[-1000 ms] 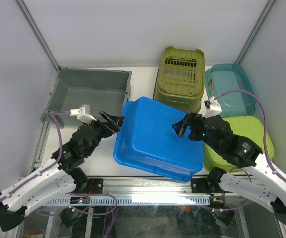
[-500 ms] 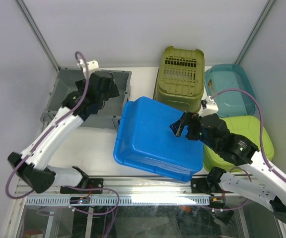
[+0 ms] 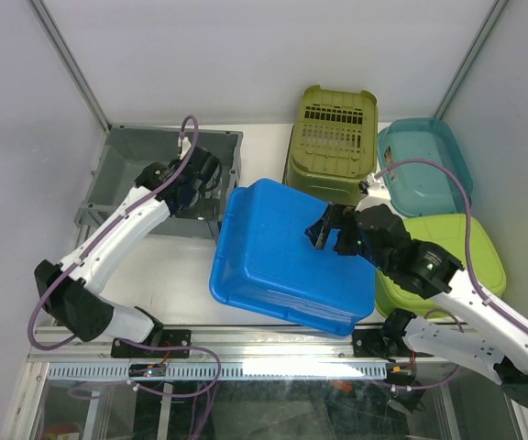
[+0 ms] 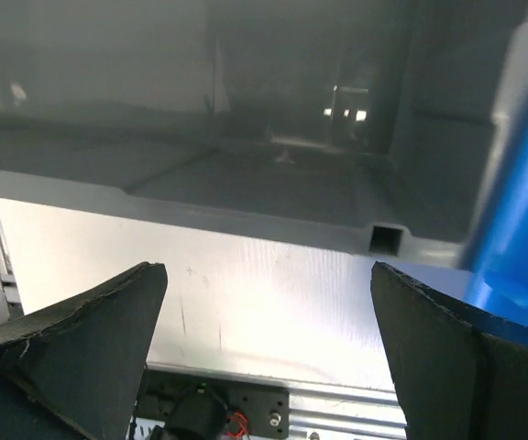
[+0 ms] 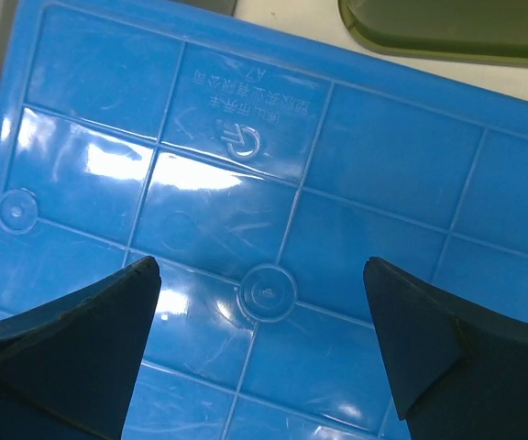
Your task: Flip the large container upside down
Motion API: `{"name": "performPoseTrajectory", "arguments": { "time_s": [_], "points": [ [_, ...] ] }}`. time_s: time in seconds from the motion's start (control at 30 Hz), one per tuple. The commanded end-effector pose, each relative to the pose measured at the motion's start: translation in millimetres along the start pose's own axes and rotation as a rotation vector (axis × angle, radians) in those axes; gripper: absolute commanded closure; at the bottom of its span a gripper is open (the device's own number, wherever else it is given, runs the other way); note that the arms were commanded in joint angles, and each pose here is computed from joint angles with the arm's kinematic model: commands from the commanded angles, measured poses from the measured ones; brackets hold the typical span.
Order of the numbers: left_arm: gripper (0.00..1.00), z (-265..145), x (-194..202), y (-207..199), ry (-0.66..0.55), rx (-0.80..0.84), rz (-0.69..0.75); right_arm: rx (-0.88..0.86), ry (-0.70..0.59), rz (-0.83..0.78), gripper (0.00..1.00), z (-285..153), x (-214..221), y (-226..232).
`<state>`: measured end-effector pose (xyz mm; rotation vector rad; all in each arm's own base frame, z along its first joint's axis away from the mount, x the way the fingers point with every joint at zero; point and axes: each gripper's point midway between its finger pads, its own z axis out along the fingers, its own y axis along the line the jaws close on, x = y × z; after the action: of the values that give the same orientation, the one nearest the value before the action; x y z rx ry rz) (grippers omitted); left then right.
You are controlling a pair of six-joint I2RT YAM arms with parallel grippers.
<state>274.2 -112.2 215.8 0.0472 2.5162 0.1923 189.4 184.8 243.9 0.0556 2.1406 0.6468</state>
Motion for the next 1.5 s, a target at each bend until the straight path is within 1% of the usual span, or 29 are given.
{"name": "performPoseTrajectory", "arguments": {
  "time_s": [0.0,0.07,0.17,0.27,0.4,0.47,0.53,0.63,0.8,0.9,0.97,1.03,1.1,1.2,1.27,1.37,1.47],
  "points": [
    [0.01,35.0,9.3,-2.6,0.083,0.034,-0.019,-0.057,-0.028,0.016,0.03,-0.1,-12.6,17.2],
    [0.01,53.3,2.3,4.3,0.083,0.057,-0.05,-0.053,-0.04,0.021,0.02,-2.0,-13.7,14.9],
    [0.01,68.4,-12.3,28.0,0.076,-0.022,-0.083,-0.041,-0.064,0.02,0.02,-6.8,-17.8,9.9],
    [0.01,82.1,-38.6,27.0,0.022,0.037,-0.101,-0.034,-0.083,0.016,0.02,-8.1,-21.1,7.7],
    [0.01,97.0,-74.3,33.5,-0.024,0.014,-0.132,-0.03,-0.077,0.005,0.02,-5.0,-21.7,9.4],
    [0.01,96.2,-91.8,31.4,-0.047,0.017,-0.141,-0.029,-0.073,0.005,0.02,-4.3,-22.1,10.7],
    [0.01,86.0,-117.0,31.8,-0.108,0.026,-0.156,-0.029,-0.075,0.007,0.02,-4.2,-22.0,10.6],
    [0.01,78.5,-140.1,33.1,-0.158,0.033,-0.159,-0.025,-0.085,0.007,0.02,-4.6,-23.7,9.4],
    [0.01,75.2,-152.5,14.7,-0.163,0.131,-0.162,-0.02,-0.092,-0.008,0.02,-4.6,-25.5,8.3],
    [0.01,66.0,-168.2,-2.2,-0.216,0.214,-0.179,-0.012,-0.095,-0.015,0.01,-3.2,-26.4,7.8],
    [0.01,57.9,-183.6,-21.9,-0.267,0.258,-0.188,-0.01,-0.092,-0.018,0.01,-1.1,-25.7,8.0],
    [0.01,54.1,-200.7,-39.4,-0.313,0.241,-0.212,-0.015,-0.088,-0.018,0.01,1.3,-24.8,9.9],
    [0.01,56.8,-217.5,-46.1,-0.355,0.175,-0.286,-0.022,-0.081,-0.015,0.01,3.4,-24.6,13.3],
    [0.01,60.0,-244.3,-59.2,-0.395,0.199,-0.405,-0.03,-0.071,-0.007,0.02,2.3,-27.4,18.9],
    [0.01,67.9,-258.8,-62.5,-0.422,0.193,-0.451,-0.023,-0.072,-0.002,0.02,-0.1,-28.3,17.4],
    [0.01,89.3,-269.1,-66.6,-0.428,0.163,-0.465,-0.022,-0.089,0.011,0.02,-6.5,-30.2,13.4],
    [0.01,114.5,-264.1,-74.0,-0.395,0.158,-0.442,-0.011,-0.106,0.024,0.02,-14.1,-31.9,6.9]
  ]
}}
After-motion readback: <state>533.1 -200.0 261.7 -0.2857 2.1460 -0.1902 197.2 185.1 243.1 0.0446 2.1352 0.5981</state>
